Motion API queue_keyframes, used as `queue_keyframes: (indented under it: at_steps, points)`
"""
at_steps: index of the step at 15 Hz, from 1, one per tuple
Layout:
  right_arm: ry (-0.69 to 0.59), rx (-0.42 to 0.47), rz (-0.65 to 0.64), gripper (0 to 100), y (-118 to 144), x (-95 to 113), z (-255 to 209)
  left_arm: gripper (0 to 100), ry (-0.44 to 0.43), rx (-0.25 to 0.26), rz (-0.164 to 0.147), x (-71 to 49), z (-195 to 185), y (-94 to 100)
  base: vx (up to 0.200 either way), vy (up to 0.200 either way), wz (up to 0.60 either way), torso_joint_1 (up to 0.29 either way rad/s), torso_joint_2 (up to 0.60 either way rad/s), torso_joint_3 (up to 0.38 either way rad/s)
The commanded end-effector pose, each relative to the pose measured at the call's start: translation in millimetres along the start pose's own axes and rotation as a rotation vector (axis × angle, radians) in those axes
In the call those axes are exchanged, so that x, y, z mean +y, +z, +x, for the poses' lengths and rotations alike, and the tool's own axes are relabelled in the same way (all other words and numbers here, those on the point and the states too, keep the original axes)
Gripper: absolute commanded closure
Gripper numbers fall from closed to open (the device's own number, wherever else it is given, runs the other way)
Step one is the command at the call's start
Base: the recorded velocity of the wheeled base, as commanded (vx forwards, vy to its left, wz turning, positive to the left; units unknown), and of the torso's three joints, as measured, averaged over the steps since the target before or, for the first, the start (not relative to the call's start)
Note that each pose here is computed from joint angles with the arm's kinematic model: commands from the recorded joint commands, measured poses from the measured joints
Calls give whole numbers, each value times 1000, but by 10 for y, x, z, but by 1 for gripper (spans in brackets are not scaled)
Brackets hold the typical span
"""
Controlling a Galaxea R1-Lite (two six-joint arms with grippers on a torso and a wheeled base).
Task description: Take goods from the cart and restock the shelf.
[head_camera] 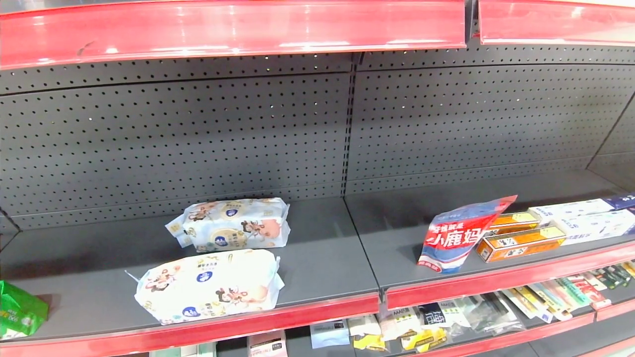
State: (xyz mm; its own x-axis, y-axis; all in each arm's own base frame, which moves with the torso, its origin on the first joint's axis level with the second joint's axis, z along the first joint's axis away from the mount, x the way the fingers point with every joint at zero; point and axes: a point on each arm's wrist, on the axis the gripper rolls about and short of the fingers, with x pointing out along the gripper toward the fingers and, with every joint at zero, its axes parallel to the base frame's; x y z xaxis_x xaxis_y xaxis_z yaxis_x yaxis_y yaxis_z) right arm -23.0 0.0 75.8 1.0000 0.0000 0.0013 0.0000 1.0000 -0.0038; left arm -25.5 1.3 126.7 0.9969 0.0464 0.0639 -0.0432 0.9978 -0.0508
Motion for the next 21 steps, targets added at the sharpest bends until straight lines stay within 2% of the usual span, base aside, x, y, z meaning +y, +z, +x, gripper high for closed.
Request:
queue_keyframes:
  at_steps: [1,2,3,4,5,6,7,9,15,17,18,21]
  points:
    - [0,1,-1,0,-1,0,1,0,163,159,-50,-49,782,971,0,0,0,0,0,0]
    - [0,1,-1,0,-1,0,1,0,237,243,4,-24,895,865,0,0,0,0,0,0]
    - [0,0,-1,0,1,0,1,0,270,327,26,-7,1012,747,0,0,0,0,0,0]
    - [0,1,-1,0,-1,0,1,0,272,422,40,-1,1114,590,0,0,0,0,0,0]
    - [0,1,-1,0,-1,0,1,0,272,454,44,1,1152,542,0,0,0,0,0,0]
    - [2,1,-1,0,-1,0,1,0,276,521,53,7,1235,450,0,0,0,0,0,0]
    - [2,1,-1,0,-1,0,1,0,280,560,54,11,1291,399,0,0,0,0,0,0]
    - [2,1,-1,0,-1,0,1,0,280,605,60,13,1368,347,0,0,0,0,0,0]
    - [0,1,-1,0,-1,0,1,0,324,811,68,87,1661,59,0,0,0,0,0,0]
    - [0,1,-1,0,-1,0,1,0,328,850,66,116,1771,-7,0,0,0,0,0,0]
    - [0,1,-1,0,-1,0,1,0,331,850,65,122,1780,-11,0,0,0,0,0,0]
    - [0,1,-1,0,-1,0,1,0,380,891,49,233,1964,-149,0,0,0,0,0,0]
